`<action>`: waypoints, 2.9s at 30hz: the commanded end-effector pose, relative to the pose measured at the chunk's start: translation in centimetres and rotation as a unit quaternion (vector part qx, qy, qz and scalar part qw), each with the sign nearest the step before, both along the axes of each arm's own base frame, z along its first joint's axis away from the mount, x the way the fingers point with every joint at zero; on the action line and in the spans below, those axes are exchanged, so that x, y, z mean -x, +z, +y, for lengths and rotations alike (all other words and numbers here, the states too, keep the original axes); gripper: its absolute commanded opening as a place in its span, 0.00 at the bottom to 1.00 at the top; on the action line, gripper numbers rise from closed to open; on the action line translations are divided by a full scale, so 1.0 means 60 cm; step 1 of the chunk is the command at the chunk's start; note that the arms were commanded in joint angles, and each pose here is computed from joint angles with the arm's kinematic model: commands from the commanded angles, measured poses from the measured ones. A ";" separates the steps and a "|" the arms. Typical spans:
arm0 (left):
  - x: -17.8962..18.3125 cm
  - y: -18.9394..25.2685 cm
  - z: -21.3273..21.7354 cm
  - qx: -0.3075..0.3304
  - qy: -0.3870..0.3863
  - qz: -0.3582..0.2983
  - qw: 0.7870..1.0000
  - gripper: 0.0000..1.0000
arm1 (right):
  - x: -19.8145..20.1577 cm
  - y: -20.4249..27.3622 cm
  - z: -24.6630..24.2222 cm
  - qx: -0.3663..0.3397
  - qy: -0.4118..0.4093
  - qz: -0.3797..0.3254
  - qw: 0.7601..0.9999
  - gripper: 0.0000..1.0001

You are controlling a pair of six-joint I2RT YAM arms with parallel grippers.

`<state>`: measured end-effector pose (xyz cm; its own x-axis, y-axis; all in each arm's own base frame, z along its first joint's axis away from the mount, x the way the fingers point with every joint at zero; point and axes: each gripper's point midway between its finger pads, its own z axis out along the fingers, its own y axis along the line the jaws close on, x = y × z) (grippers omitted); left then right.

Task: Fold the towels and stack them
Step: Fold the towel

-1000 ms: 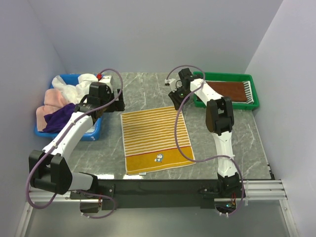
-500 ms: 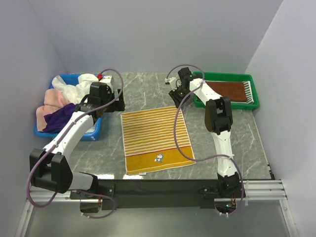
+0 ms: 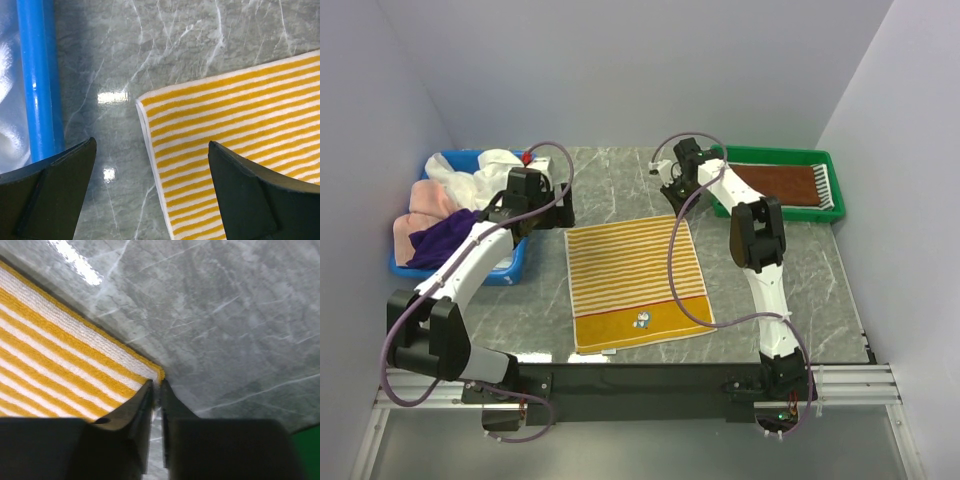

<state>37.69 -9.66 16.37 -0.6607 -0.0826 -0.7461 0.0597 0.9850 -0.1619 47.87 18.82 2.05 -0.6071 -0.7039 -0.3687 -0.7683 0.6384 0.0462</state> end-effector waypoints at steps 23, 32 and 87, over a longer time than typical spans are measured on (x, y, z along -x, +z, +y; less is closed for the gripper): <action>-0.070 -0.171 -0.010 -0.063 0.018 0.207 0.976 0.64 | 0.026 -0.014 -0.016 0.011 -0.015 -0.008 1.000 0.00; -0.097 -0.185 -0.011 -0.074 0.020 0.208 0.975 0.61 | 0.023 0.002 -0.038 0.041 -0.029 -0.026 0.998 0.00; -0.215 -0.147 0.026 -0.119 0.058 0.096 0.987 0.01 | -0.083 0.137 -0.064 0.008 -0.101 -0.208 0.973 0.00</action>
